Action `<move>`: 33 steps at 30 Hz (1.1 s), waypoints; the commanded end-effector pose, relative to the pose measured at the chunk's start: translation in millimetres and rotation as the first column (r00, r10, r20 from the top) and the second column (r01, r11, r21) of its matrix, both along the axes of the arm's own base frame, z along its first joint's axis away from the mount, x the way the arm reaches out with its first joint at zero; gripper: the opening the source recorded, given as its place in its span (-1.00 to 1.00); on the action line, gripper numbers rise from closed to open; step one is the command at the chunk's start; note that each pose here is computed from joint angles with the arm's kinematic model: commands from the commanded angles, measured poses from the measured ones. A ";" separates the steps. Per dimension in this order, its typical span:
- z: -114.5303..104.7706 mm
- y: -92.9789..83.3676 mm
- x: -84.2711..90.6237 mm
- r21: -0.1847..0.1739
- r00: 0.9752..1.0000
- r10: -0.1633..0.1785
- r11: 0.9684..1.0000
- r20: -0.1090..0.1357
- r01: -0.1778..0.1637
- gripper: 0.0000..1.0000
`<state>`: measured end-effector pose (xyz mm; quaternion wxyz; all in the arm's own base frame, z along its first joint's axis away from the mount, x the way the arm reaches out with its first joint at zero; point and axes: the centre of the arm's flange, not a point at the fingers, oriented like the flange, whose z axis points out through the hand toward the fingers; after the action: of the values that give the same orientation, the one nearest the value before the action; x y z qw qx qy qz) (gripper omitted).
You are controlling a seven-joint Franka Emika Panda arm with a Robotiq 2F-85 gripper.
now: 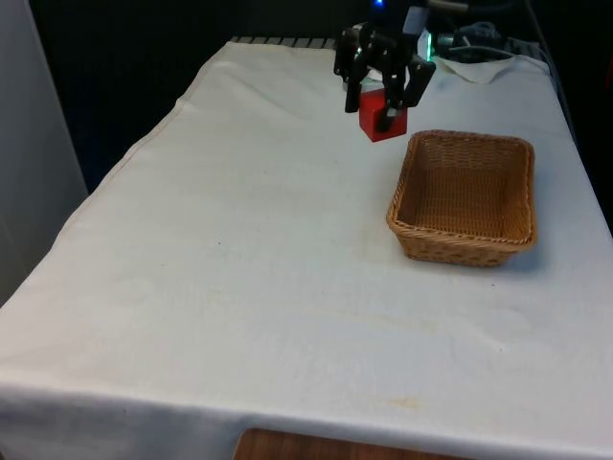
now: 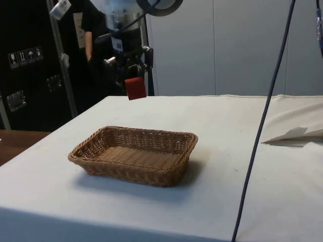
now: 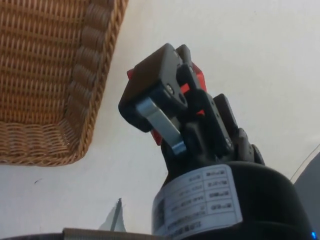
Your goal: Pick up the cube and place it into the basket.
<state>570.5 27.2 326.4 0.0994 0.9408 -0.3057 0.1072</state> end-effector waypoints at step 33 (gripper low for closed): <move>-34.6 85.7 -10.2 0.004 0.999 -0.009 1.000 -0.039 0.009 -0.82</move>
<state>560.3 112.9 291.8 0.1040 0.9415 -0.3084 0.0879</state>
